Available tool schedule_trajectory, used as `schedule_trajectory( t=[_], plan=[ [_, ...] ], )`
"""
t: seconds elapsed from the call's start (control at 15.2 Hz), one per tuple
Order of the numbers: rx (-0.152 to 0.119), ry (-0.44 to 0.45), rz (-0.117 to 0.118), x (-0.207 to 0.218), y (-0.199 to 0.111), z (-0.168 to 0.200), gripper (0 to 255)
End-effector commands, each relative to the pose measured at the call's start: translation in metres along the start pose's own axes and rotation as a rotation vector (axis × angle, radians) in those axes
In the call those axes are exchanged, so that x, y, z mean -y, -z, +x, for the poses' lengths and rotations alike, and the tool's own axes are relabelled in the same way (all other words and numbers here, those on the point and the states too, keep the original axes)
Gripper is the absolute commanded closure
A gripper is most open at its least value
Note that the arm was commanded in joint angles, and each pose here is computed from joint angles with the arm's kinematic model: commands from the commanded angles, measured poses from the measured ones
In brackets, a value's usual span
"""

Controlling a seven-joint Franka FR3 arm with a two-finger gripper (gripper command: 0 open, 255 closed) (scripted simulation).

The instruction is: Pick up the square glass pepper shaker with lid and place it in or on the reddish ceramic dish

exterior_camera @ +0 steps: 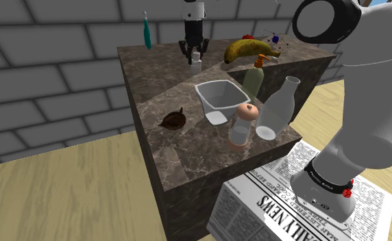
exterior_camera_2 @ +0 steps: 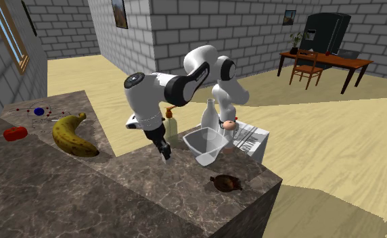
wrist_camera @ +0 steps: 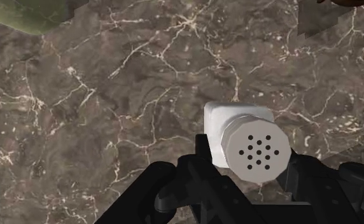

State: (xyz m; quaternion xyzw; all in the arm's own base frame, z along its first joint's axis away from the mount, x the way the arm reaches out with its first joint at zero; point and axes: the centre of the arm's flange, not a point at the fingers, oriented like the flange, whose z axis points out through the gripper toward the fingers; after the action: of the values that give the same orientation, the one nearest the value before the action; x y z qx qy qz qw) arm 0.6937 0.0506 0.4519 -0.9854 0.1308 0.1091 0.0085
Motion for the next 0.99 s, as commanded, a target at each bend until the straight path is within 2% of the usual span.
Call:
schedule_trajectory(
  t=[0.0,0.92],
  plan=[
    [0.000,0.000,0.000,0.017,-0.001,-0.016,255],
    [0.000,0.000,0.000,0.148,-0.022,-0.144,255]
  ],
)
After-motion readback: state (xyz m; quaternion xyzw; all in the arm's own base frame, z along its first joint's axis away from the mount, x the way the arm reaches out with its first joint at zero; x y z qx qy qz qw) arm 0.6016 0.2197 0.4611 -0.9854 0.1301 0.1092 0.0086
